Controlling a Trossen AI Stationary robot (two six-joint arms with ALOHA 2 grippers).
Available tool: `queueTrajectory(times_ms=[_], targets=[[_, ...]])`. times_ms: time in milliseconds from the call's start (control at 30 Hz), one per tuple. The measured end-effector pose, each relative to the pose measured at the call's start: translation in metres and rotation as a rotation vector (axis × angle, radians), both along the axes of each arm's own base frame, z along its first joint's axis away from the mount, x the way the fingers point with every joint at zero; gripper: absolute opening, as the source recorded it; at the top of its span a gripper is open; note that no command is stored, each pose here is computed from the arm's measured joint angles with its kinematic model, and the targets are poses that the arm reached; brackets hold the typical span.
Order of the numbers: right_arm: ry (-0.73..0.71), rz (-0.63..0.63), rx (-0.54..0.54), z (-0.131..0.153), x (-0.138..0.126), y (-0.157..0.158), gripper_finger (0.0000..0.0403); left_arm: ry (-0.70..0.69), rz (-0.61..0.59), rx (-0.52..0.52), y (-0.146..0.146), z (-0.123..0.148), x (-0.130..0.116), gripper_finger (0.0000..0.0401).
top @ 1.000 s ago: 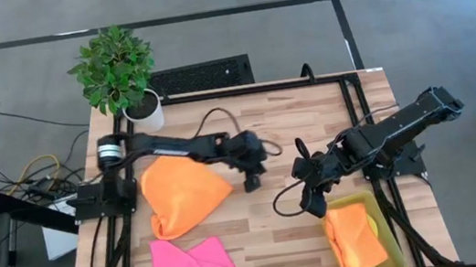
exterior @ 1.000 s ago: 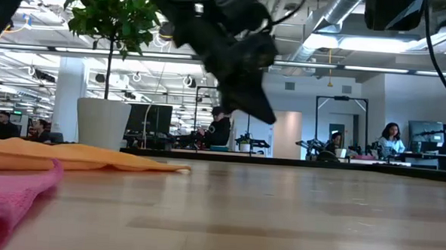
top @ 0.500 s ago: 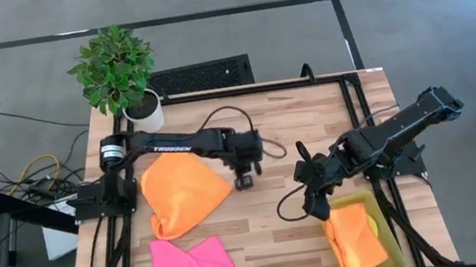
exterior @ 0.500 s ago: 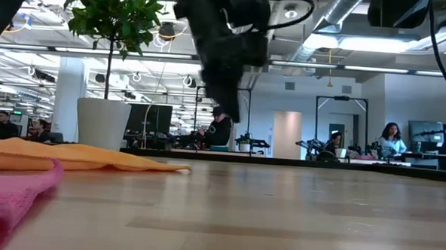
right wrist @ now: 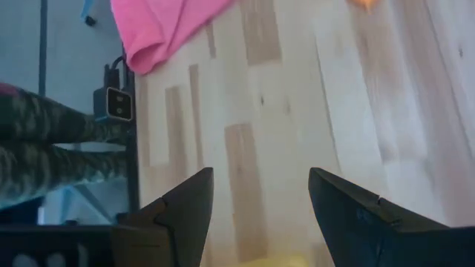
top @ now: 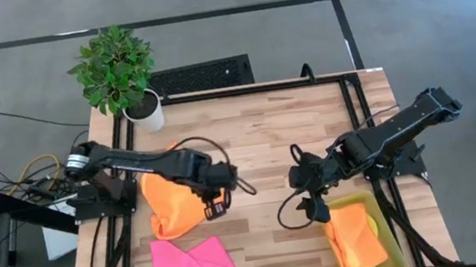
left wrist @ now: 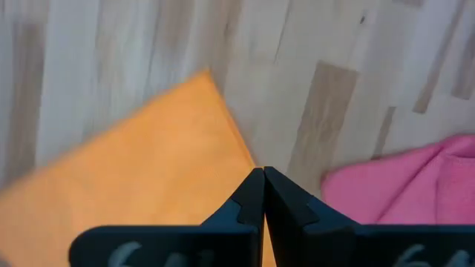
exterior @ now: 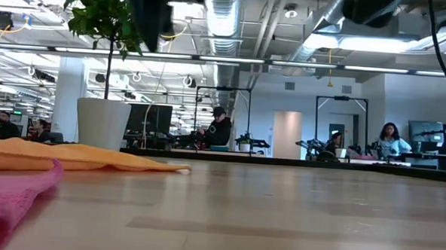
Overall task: Fold microfiber towels
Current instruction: Fold the orange cloth
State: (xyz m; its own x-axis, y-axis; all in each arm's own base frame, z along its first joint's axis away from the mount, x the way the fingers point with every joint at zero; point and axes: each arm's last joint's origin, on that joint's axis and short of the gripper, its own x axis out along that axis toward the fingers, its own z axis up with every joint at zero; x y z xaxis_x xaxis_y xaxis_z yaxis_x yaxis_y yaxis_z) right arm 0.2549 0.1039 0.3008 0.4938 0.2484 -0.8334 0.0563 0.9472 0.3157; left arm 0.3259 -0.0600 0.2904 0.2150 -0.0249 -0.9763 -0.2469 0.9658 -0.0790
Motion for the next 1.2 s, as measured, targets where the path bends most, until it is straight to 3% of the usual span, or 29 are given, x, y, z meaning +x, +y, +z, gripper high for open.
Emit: queueTrajectory(times_ms=[233,500,900,1200], targets=[[-0.177,0.241,-0.171,-0.017,0.040,-0.009,0.0244,0.067,0.243,0.047,-0.023,0.022,-0.041,0.0000],[-0.314,0.504,-0.416,-0.064,0.095,-0.021,0.0244,-0.016,0.423,0.030,-0.040,0.046,-0.073,0.0000],[-0.368,0.468,-0.480,-0.135,0.148,-0.044,0.0244,-0.035,0.523,0.009,-0.054,0.055,-0.094,0.0000],[-0.319,0.487,-0.529,-0.165,0.178,-0.066,0.0244,-0.028,0.537,0.011,-0.054,0.055,-0.095,0.0000]])
